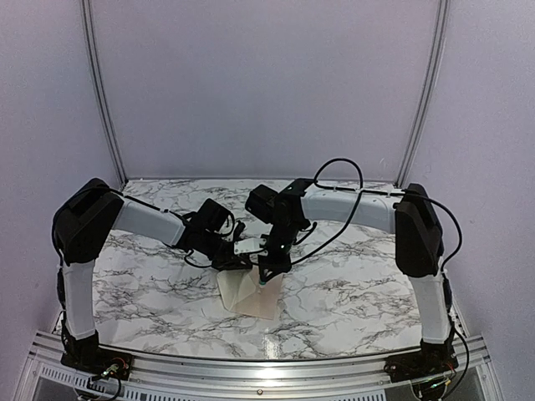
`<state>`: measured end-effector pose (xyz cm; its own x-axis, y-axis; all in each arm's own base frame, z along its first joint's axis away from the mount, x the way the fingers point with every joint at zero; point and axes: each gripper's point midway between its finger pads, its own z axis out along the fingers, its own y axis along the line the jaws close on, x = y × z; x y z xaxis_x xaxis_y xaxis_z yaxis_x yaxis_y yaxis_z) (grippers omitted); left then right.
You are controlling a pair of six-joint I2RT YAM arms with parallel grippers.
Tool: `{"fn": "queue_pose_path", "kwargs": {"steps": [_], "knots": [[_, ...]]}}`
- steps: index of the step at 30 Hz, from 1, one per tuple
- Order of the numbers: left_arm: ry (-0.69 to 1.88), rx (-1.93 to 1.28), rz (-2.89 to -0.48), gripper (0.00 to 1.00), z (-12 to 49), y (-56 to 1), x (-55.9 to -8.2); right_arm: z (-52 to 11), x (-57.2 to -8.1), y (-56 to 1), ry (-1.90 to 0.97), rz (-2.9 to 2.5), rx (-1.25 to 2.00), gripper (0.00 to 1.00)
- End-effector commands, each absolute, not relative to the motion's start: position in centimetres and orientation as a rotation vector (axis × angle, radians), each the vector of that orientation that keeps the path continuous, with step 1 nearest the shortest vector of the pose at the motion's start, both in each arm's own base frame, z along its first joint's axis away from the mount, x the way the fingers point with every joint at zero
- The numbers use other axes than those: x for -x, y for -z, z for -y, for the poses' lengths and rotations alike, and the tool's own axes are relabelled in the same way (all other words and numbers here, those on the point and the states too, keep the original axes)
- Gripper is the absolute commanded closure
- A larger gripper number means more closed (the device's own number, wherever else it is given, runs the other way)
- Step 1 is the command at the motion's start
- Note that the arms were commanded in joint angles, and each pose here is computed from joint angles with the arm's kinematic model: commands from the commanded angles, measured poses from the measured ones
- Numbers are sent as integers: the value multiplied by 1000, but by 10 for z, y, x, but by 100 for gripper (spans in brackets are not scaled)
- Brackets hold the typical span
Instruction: Place the letter into the envelope and seal it
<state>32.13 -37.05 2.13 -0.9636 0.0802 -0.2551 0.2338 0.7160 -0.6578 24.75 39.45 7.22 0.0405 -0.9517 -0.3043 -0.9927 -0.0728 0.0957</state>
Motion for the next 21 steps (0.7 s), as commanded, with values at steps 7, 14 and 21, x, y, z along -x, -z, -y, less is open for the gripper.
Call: {"fn": "queue_pose_path", "kwargs": {"steps": [7,14,21], "knots": [[1010,-262,-2761,100,364,-5,-320,-407,-249,-70,-432,-2021,2135,100],[1001,-264,-2765,100,363,-2,-320,-406,-245,-61,-432,-2029,2155,100],[1000,-272,-2762,100,363,-2,-320,-403,-243,-53,-421,-2044,2166,100]]}}
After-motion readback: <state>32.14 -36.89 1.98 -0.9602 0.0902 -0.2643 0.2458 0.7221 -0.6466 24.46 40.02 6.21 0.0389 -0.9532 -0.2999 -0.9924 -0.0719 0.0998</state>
